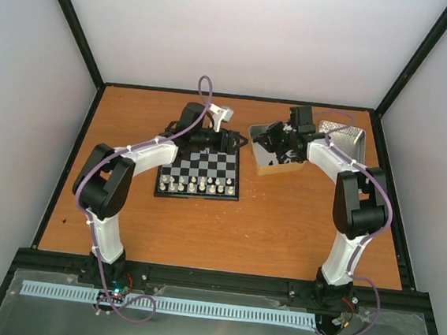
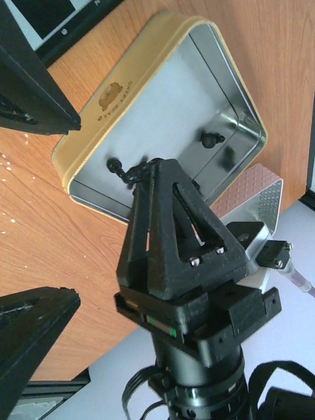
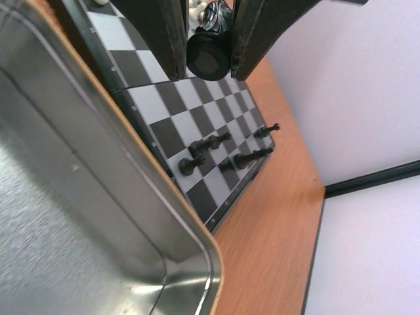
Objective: Set up the chess pieces on the board
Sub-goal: Place the chess piece on the chessboard.
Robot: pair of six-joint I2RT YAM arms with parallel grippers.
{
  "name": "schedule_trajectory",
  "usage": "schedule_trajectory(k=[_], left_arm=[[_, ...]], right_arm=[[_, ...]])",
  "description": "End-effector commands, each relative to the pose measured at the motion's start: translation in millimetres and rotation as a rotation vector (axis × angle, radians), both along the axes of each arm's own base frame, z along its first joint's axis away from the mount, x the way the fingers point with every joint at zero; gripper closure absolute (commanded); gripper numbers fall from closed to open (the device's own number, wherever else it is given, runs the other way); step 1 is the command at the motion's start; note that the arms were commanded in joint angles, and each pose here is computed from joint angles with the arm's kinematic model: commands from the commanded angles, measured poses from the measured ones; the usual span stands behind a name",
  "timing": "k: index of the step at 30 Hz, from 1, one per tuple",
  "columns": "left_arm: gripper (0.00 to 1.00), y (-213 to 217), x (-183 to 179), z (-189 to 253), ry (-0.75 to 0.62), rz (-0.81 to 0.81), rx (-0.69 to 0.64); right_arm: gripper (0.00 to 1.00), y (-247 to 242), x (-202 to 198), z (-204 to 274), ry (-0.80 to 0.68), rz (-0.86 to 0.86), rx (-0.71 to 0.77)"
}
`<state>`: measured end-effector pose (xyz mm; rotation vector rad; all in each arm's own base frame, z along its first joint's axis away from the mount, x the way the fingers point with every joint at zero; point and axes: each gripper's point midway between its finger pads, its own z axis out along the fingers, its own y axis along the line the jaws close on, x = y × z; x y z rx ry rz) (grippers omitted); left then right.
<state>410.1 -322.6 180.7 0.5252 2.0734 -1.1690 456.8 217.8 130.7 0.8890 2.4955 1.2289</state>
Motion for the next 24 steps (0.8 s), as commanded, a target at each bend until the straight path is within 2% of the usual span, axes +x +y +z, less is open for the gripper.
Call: schedule_trajectory(k=[1,8,24], left_arm=[[0.37,-17,10,19,-0.004,-0.048,-0.099],[0.48,-21,17,11,0.047,-0.023,-0.116],[0.72,-20,32,0,0.101,0.046,-0.095]], right_arm=[[0.86,20,-1,41,-0.050,0.002,0.147],[0.85,36,-4,47,-0.056,0.033,0.191],[0.85,44,-4,50,-0.084,0.089,0.163]])
